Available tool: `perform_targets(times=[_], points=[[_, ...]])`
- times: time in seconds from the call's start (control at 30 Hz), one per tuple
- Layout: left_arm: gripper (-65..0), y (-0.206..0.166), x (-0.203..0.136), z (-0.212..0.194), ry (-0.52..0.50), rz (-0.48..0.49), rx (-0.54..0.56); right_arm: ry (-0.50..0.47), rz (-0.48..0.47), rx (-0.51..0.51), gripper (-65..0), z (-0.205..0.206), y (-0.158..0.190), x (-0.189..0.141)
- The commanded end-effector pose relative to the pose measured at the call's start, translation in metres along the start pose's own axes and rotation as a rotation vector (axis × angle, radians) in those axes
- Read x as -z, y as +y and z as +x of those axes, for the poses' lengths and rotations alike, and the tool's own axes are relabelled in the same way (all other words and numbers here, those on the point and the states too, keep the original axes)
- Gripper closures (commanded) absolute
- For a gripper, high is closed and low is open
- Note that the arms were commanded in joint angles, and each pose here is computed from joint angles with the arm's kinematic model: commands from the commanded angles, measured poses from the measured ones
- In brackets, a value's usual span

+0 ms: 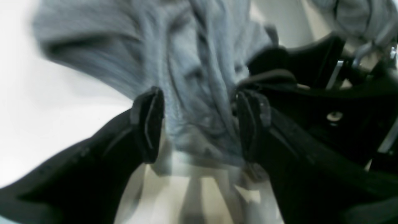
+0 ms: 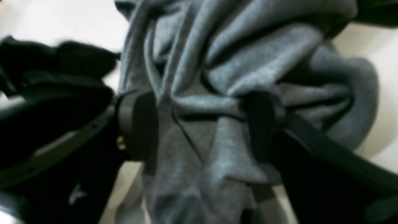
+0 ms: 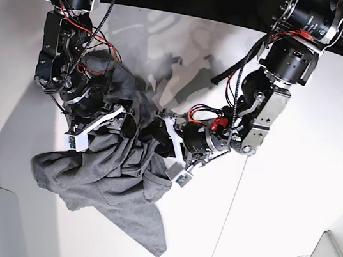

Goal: Layout the t-shirt on the table in an organized manner, then fold the t-shirt properly
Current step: 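Grasp the shirt with both grippers, lift and drop it, then grasp the shirt's shoulder with the right gripper and lift it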

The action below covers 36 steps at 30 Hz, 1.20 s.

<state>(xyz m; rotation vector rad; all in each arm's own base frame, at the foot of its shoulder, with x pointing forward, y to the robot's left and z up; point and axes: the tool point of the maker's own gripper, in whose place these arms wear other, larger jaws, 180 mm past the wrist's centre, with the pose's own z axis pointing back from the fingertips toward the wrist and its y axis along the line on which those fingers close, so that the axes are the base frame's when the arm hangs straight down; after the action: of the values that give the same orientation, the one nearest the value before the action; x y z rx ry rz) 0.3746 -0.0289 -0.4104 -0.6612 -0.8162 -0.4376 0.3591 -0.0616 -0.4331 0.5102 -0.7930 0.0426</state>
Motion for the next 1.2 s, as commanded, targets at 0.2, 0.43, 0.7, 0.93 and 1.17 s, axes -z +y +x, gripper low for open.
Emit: perform_targets(times=[0.2,0.43,0.7,0.93,1.17], points=[[-13.7,0.004,0.011,0.018,-0.097,0.038,0.014,-0.026,0.015,0.002,-10.7,0.009,0.002,0.003],[0.0,0.041,-0.003,0.04,-0.098,0.157,0.061,-0.044,0.033,-0.053,0.0,0.02,-0.002,-0.004],[0.0,0.092,-0.083,0.092,-0.156,0.228,0.055,-0.096,-0.075,-0.159,0.0,0.064,-0.043,-0.046],[0.0,0.061,-0.15,0.095,-0.116,0.062,0.175,-0.143,-0.124,-0.083,0.0,0.08,-0.081,-0.096],[0.0,0.016,-0.181,0.031,-0.003,-0.075,0.201,-0.067,-0.125,0.034,0.0,0.026,-0.098,-0.126]])
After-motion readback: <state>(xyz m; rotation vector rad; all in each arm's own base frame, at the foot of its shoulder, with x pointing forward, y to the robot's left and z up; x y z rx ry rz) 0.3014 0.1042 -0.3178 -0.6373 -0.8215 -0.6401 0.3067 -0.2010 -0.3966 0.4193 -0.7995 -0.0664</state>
